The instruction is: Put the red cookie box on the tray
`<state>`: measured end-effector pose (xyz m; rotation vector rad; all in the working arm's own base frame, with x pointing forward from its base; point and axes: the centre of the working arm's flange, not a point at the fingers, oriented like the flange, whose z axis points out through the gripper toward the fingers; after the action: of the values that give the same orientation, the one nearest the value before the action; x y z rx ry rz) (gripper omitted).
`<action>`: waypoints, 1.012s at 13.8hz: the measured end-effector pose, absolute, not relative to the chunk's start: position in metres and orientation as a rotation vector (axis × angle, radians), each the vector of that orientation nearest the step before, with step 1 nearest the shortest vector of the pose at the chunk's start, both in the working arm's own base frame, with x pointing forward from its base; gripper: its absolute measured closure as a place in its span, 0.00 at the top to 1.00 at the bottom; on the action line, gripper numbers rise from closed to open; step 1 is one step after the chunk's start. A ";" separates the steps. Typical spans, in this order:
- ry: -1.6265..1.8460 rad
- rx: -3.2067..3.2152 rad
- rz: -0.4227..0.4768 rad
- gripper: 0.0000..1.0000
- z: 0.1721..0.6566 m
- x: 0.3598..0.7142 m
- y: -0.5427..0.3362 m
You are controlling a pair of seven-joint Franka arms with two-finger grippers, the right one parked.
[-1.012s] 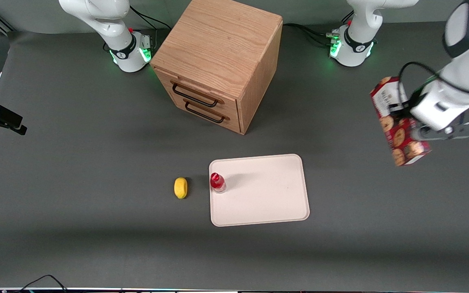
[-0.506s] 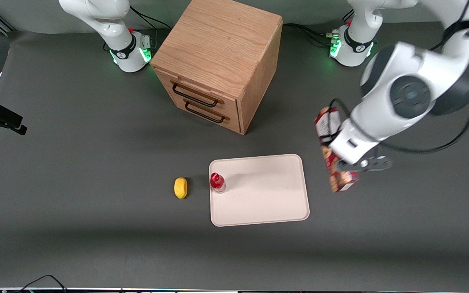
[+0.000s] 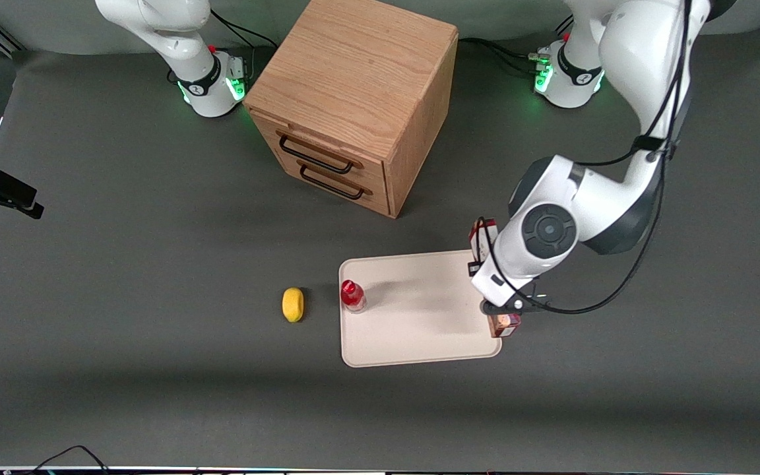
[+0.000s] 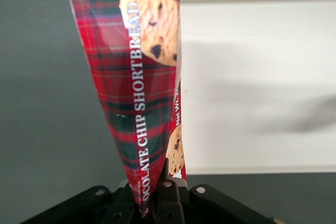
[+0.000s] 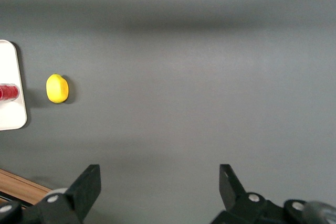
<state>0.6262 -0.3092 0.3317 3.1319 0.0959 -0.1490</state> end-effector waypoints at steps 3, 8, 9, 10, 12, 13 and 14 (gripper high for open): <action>0.097 3.112 -0.140 0.06 0.288 0.632 -0.317; 0.071 3.127 -0.135 0.06 0.244 0.637 -0.317; 0.069 3.128 -0.139 0.06 0.237 0.638 -0.317; 0.068 3.127 -0.139 0.06 0.231 0.638 -0.318; 0.059 3.131 -0.129 0.06 0.225 0.639 -0.318; 0.054 3.134 -0.125 0.06 0.225 0.639 -0.318; 0.044 3.143 -0.117 0.13 0.225 0.640 -0.317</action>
<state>0.6397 -0.3173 0.2251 3.1428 0.0441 -0.1172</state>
